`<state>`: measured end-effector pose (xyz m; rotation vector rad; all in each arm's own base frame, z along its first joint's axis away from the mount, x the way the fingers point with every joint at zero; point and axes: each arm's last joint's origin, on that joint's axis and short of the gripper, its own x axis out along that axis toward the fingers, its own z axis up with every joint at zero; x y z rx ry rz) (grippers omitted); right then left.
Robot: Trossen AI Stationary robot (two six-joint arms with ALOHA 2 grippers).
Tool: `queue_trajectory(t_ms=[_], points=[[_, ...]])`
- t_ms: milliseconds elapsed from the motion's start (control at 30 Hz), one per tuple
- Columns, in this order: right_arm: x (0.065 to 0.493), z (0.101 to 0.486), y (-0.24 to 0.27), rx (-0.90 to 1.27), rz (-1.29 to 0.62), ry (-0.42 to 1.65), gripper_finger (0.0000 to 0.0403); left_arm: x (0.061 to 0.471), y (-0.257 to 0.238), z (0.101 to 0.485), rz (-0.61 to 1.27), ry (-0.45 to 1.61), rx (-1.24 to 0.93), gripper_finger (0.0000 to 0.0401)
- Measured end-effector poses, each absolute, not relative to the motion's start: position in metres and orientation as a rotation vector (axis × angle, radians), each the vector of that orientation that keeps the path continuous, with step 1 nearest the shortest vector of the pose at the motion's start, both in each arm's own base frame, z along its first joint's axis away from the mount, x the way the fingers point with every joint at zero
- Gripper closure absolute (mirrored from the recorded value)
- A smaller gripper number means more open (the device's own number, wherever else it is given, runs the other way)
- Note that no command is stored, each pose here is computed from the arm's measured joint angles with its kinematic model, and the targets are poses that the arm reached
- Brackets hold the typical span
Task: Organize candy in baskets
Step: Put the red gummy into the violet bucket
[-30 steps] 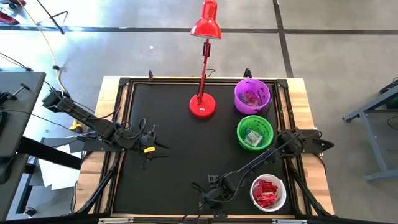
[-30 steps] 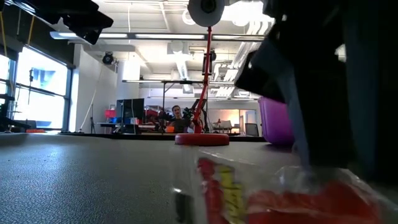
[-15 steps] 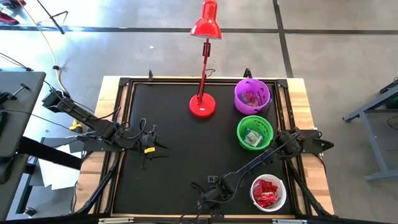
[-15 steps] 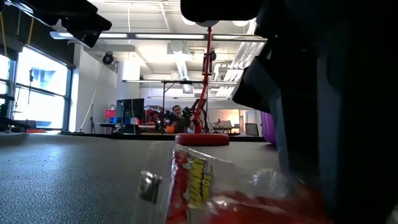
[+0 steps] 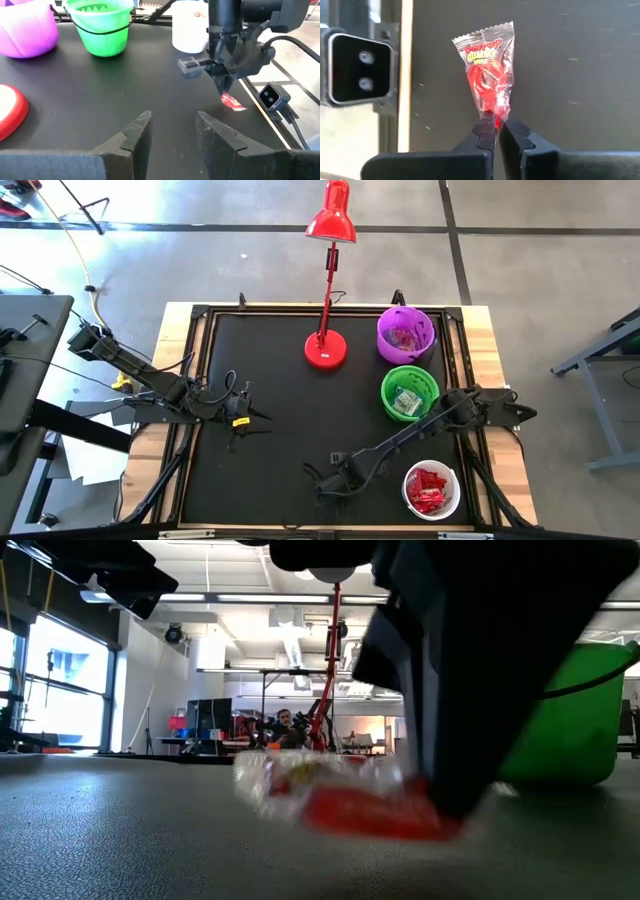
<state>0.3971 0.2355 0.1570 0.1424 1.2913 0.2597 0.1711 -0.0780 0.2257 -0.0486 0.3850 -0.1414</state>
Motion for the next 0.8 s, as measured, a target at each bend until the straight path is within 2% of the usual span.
queue_trajectory(t_ms=[400, 800], points=[[0.388, 0.199, 0.195, -0.19, 0.121, 1.551, 0.0401, 0.17, -0.077, 0.224, -0.13, 0.407, -0.047, 0.0266], [0.367, 0.209, 0.16, -0.196, 0.063, 1.616, 0.0402, 0.168, -0.076, 0.219, -0.1, 0.456, -0.047, 0.0266]])
